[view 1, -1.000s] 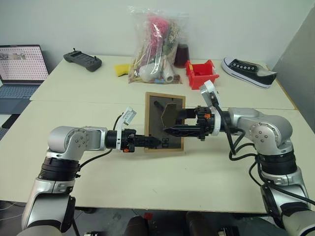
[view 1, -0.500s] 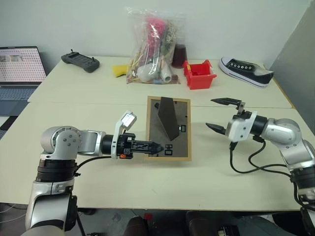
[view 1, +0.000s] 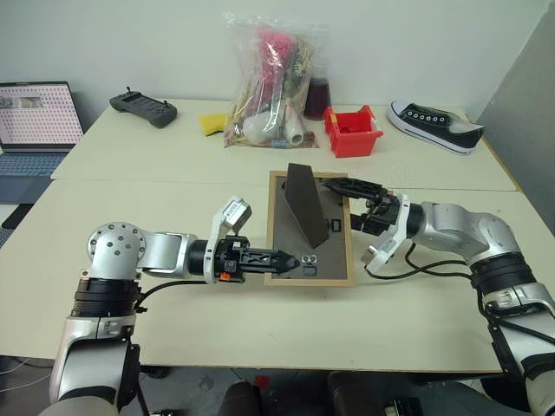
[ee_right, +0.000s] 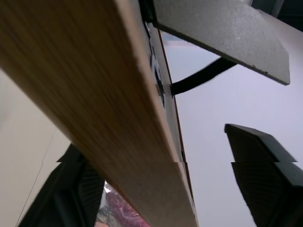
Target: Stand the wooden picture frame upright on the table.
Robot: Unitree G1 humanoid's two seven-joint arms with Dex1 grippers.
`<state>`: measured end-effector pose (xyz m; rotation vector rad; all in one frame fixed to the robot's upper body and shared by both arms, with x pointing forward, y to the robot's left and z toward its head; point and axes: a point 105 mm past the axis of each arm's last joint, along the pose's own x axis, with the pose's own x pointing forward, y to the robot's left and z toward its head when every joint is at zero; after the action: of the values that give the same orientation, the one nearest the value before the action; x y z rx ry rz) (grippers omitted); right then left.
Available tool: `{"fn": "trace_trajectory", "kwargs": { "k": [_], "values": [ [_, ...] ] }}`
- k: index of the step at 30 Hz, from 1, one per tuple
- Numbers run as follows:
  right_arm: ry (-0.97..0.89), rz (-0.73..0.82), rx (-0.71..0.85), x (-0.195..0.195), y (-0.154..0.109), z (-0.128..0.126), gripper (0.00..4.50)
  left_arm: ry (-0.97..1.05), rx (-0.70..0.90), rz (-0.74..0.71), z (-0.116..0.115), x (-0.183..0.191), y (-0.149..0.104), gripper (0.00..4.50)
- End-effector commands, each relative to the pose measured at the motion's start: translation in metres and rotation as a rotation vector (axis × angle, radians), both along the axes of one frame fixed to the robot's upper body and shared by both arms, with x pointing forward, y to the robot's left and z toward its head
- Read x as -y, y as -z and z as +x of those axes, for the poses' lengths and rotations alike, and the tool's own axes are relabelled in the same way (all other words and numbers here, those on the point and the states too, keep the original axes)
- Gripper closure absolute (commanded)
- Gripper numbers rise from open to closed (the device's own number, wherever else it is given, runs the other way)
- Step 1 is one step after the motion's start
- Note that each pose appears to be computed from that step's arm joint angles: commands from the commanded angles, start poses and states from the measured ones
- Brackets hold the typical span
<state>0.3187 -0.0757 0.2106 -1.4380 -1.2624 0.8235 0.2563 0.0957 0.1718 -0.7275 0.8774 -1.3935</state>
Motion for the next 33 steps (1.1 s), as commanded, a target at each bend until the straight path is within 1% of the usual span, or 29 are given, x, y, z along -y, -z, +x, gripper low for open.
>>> {"fn": "trace_trajectory", "kwargs": {
  "k": [1, 2, 3, 5, 6, 7, 10, 12, 14, 15, 17, 19, 20, 21, 23, 25, 28, 29, 30, 32, 33],
  "values": [
    [-0.023, 0.040, 0.067, 0.003, -0.019, -0.003, 1.58, 0.038, 0.033, -0.033, -0.010, 0.002, -0.010, 3.22],
    [-0.025, 0.040, 0.068, 0.003, -0.019, -0.004, 1.93, 0.037, 0.031, -0.032, -0.010, 0.002, -0.010, 3.22],
    [-0.027, 0.042, 0.069, 0.003, -0.019, -0.004, 2.10, 0.034, 0.029, -0.032, -0.010, 0.002, -0.010, 3.22],
    [-0.039, 0.046, 0.075, 0.003, -0.021, -0.006, 2.70, 0.029, 0.026, -0.032, -0.010, 0.002, -0.009, 3.22],
    [-0.047, 0.048, 0.077, 0.003, -0.022, -0.008, 2.88, 0.028, 0.028, -0.029, -0.010, 0.002, -0.009, 3.22],
    [-0.054, 0.049, 0.079, 0.003, -0.022, -0.009, 2.97, 0.026, 0.030, -0.027, -0.010, 0.002, -0.008, 3.22],
    [-0.063, 0.049, 0.076, 0.004, -0.023, -0.011, 2.97, 0.010, 0.048, -0.017, -0.009, 0.003, -0.007, 3.22],
    [-0.059, 0.053, 0.062, 0.007, -0.023, -0.010, 2.97, -0.053, 0.081, -0.007, 0.000, 0.004, -0.005, 2.52],
    [-0.055, 0.056, 0.045, 0.010, -0.023, -0.010, 3.04, -0.086, 0.097, -0.013, 0.005, 0.001, -0.007, 2.23],
    [-0.050, 0.059, 0.030, 0.012, -0.023, -0.009, 3.14, -0.117, 0.098, -0.017, 0.010, -0.002, -0.008, 1.91],
    [-0.043, 0.062, -0.003, 0.017, -0.021, -0.008, 3.15, -0.173, 0.113, -0.025, 0.019, -0.011, -0.015, 1.58],
    [-0.028, 0.078, -0.067, 0.022, -0.016, -0.006, 3.15, -0.222, 0.152, -0.023, 0.025, -0.020, -0.023, 1.14],
    [-0.014, 0.085, -0.112, 0.024, -0.012, -0.003, 3.15, -0.244, 0.179, -0.010, 0.025, -0.024, -0.026, 1.05],
    [0.008, 0.103, -0.178, 0.025, -0.008, 0.001, 3.15, -0.269, 0.209, 0.008, 0.026, -0.028, -0.028, 0.74],
    [0.060, 0.159, -0.339, 0.026, -0.001, 0.012, 3.15, -0.330, 0.284, 0.062, 0.028, -0.037, -0.029, 0.31],
    [0.108, 0.241, -0.612, 0.024, 0.010, 0.023, 3.15, -0.391, 0.391, 0.152, 0.029, -0.044, -0.029, 0.00],
    [0.053, 0.340, -1.077, 0.008, 0.021, 0.028, 3.16, -0.506, 0.596, 0.330, 0.031, -0.055, -0.027, 0.00],
    [0.032, 0.365, -1.213, 0.002, 0.023, 0.029, 3.17, -0.538, 0.657, 0.369, 0.032, -0.057, -0.027, 0.00],
    [0.019, 0.376, -1.294, -0.002, 0.024, 0.030, 3.17, -0.557, 0.692, 0.388, 0.032, -0.058, -0.027, 0.00],
    [-0.011, 0.439, -1.509, -0.010, 0.028, 0.036, 3.17, -0.579, 0.808, 0.432, 0.028, -0.056, -0.027, 0.00],
    [-0.023, 0.454, -1.585, -0.013, 0.031, 0.038, 3.17, -0.596, 0.853, 0.454, 0.028, -0.057, -0.025, 0.00]
  ]
}}
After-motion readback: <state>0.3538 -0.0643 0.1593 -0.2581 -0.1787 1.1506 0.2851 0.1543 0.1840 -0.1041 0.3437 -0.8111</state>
